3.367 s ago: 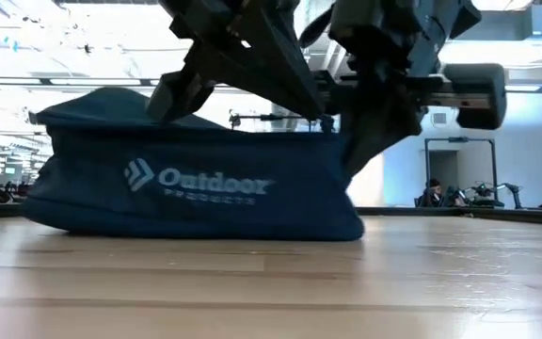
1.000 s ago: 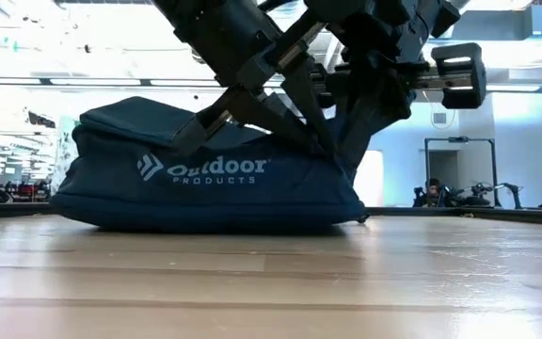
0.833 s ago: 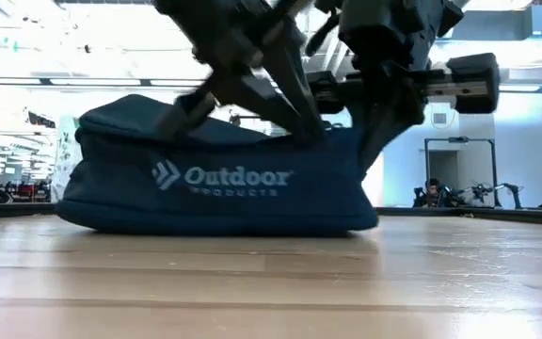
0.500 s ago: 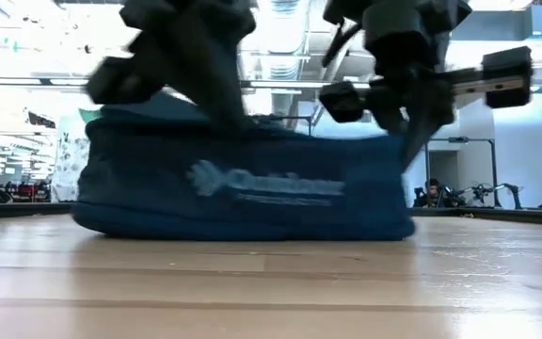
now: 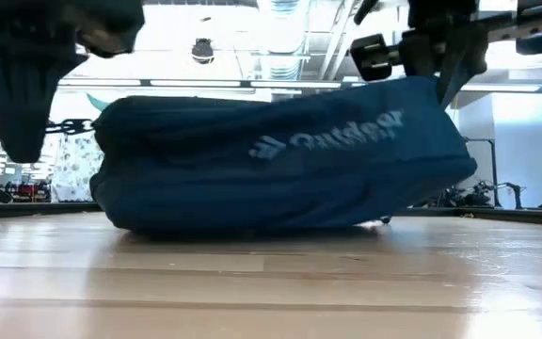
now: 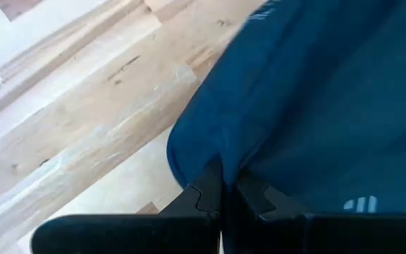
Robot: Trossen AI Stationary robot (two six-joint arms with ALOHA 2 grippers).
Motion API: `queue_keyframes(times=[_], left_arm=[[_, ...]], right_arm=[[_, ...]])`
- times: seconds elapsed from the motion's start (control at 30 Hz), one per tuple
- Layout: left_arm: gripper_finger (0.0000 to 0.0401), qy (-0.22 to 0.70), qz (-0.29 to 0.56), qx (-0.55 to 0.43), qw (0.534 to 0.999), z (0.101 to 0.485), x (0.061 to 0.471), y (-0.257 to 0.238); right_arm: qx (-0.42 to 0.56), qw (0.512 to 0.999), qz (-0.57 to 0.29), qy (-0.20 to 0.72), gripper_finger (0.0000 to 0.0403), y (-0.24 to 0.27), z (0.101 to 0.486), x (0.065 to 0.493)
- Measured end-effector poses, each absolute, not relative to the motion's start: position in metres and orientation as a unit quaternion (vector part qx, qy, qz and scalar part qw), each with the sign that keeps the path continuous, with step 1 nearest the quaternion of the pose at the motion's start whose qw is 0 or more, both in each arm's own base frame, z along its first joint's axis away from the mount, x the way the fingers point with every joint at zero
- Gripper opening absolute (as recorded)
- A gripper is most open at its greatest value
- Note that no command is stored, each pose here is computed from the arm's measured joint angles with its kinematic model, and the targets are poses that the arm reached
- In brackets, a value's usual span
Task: Unpack backpack
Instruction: Close the backpack
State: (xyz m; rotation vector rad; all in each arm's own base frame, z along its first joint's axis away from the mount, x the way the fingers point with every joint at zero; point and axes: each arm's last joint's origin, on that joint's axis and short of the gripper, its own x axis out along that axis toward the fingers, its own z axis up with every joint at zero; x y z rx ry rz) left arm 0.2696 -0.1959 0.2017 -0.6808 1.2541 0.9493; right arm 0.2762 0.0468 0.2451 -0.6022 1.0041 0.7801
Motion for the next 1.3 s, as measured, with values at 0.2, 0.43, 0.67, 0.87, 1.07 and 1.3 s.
queue_keyframes(times=[0.2, 0.43, 0.67, 0.87, 1.07, 1.3], left_arm=[[0.0, 0.512, 0.43, -0.287, 0.686, 0.205, 0.268, -0.195], [0.0035, 0.515, 0.305, -0.281, 0.75, 0.211, 0.298, -0.186], [0.0099, 0.64, 0.173, -0.197, 0.722, 0.225, 0.295, -0.163], [0.0104, 0.607, 0.192, -0.061, 0.769, 0.264, 0.246, -0.159], [0.0104, 0.5, 0.174, -0.06, 0.846, 0.256, 0.224, -0.146], [0.0104, 0.437, 0.127, -0.087, 0.886, 0.216, 0.223, -0.142]], right_arm=[[-0.254, 0.772, 0.351, 0.464, 0.0, 0.048, 0.249, 0.272], [-0.098, 0.806, 0.251, 0.527, 0.0029, 0.041, 0.248, 0.273], [0.048, 0.779, 0.147, 0.608, 0.0122, 0.035, 0.272, 0.264], [0.104, 0.788, 0.079, 0.602, 0.0153, 0.033, 0.28, 0.253], [0.113, 0.846, 0.025, 0.521, 0.0153, 0.035, 0.252, 0.26], [0.156, 0.864, -0.01, 0.478, 0.0148, 0.029, 0.209, 0.274]])
